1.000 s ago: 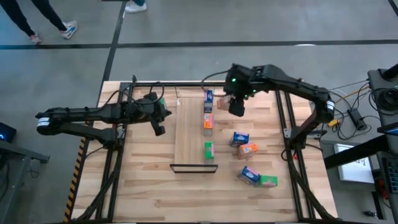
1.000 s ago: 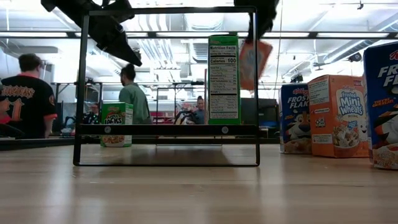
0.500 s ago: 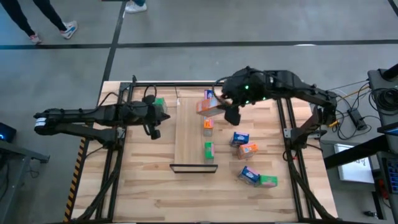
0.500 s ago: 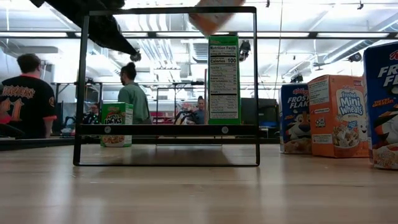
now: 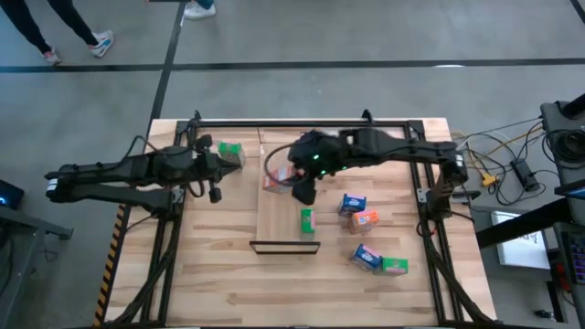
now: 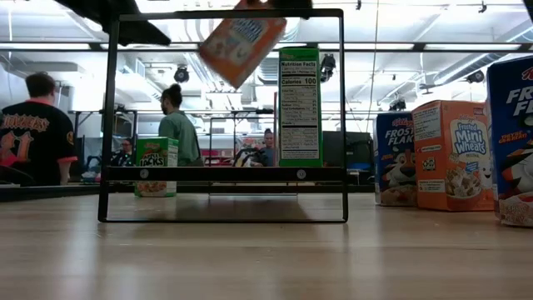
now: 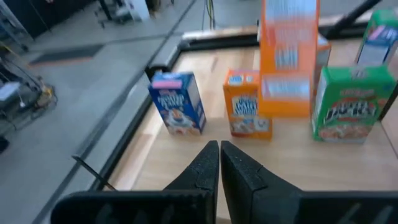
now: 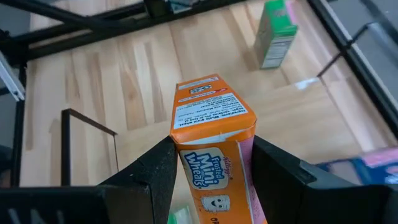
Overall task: Stack cereal on shelf
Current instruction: Put the top orange cereal box on the shelf aligned with the other orange cereal box
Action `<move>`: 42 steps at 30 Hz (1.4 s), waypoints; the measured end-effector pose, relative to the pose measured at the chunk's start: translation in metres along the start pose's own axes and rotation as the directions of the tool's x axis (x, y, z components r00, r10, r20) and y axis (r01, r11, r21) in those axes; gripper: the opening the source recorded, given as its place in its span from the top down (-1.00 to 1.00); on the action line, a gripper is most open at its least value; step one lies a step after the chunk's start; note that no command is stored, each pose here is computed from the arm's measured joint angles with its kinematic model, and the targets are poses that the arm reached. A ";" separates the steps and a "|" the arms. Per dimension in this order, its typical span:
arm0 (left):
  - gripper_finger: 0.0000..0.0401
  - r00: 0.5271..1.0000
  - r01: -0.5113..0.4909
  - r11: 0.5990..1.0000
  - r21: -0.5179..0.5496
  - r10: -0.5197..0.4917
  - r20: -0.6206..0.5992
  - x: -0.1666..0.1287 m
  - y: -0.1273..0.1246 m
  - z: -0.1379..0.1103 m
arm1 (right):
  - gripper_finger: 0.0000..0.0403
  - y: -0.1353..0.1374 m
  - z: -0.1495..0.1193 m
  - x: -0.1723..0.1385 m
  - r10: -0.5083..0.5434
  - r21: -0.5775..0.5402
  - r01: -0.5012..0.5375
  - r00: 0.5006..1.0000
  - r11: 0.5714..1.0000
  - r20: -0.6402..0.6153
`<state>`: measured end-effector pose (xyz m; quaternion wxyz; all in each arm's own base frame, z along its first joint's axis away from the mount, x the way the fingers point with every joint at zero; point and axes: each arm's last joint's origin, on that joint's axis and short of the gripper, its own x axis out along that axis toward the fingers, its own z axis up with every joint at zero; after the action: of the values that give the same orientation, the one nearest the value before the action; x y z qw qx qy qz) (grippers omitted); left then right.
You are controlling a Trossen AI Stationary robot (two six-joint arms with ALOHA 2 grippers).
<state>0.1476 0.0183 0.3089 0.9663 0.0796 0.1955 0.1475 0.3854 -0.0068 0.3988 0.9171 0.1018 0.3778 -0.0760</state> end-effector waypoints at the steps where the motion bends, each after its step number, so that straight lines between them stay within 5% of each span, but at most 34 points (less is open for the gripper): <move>1: 1.00 1.000 -0.002 1.000 -0.001 0.002 0.012 -0.003 0.001 0.001 | 0.14 0.001 0.001 0.007 0.000 -0.001 0.000 1.000 1.000 -0.003; 13: 1.00 1.000 -0.003 1.000 0.008 0.003 0.019 -0.008 0.001 -0.006 | 0.14 0.008 0.012 0.073 -0.029 -0.045 0.024 0.994 0.999 -0.109; 20: 1.00 1.000 -0.002 1.000 0.016 0.001 0.008 -0.007 0.000 -0.010 | 0.14 0.003 0.006 0.097 -0.169 -0.110 0.153 0.972 0.982 -0.161; 30: 1.00 1.000 -0.001 0.999 0.045 0.001 0.006 -0.006 0.000 -0.010 | 0.12 0.002 0.003 0.100 -0.184 -0.090 0.169 0.964 0.981 -0.190; 42: 1.00 1.000 -0.003 0.999 0.048 0.002 0.015 -0.005 0.000 -0.009 | -0.18 0.001 -0.001 0.105 -0.213 -0.091 0.198 0.955 0.976 -0.205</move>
<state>0.1391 0.0177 0.3029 0.9653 0.1043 0.1916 0.1434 0.4587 -0.0121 0.3236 0.8613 0.0377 0.4852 -0.1464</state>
